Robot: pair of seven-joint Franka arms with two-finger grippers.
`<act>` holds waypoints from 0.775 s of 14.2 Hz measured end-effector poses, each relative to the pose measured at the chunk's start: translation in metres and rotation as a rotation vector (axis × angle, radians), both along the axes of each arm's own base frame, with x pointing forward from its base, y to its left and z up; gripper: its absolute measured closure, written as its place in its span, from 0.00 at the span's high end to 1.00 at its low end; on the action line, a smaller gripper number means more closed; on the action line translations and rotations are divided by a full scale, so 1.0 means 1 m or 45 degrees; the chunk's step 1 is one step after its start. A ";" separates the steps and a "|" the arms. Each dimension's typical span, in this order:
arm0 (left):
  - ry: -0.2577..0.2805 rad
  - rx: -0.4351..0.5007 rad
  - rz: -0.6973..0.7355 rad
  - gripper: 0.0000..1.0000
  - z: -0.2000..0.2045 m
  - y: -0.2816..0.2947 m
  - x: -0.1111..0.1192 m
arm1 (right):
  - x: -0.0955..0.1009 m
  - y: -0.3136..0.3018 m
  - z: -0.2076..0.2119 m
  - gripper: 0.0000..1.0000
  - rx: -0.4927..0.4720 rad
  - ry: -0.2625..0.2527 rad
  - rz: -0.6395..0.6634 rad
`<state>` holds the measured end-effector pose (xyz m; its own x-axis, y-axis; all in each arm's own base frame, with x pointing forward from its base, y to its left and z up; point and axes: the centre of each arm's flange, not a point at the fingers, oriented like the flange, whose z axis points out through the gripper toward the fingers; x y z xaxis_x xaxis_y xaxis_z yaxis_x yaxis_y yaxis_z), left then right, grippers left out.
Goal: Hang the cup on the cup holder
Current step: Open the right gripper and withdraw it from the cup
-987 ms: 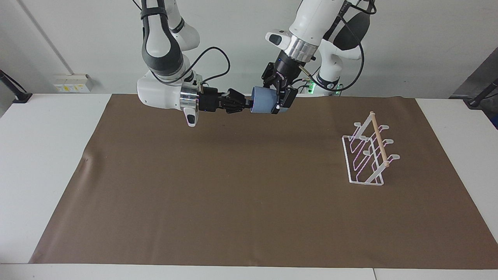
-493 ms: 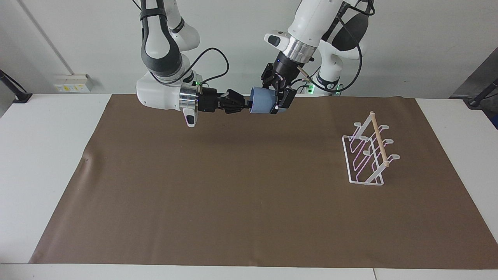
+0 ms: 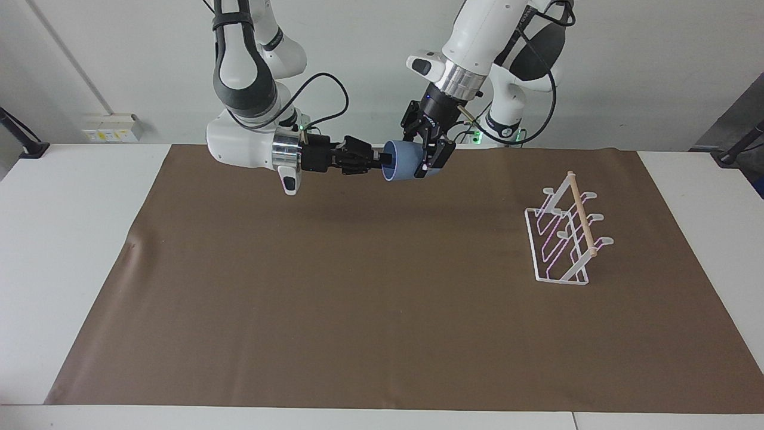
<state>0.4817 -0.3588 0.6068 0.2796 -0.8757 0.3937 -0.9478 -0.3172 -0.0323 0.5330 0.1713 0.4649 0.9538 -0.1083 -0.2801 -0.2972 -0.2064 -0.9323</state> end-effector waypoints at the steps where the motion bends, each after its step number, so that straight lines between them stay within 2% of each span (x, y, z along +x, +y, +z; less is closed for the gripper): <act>1: 0.010 0.013 0.000 0.81 -0.002 0.002 0.000 | 0.002 -0.012 -0.005 0.99 -0.077 -0.013 0.009; 4: 0.018 0.128 0.004 0.81 -0.006 0.019 0.007 | 0.009 -0.057 -0.021 1.00 -0.388 -0.073 0.016; 6: 0.036 0.229 0.045 0.81 -0.010 0.046 0.019 | 0.013 -0.089 -0.028 1.00 -0.642 -0.138 0.039; 9: 0.039 0.505 0.081 0.81 -0.020 0.090 0.032 | 0.018 -0.117 -0.029 1.00 -1.014 -0.259 0.156; 11: 0.003 0.686 0.069 0.81 -0.024 0.099 0.032 | 0.023 -0.127 -0.026 1.00 -1.285 -0.356 0.256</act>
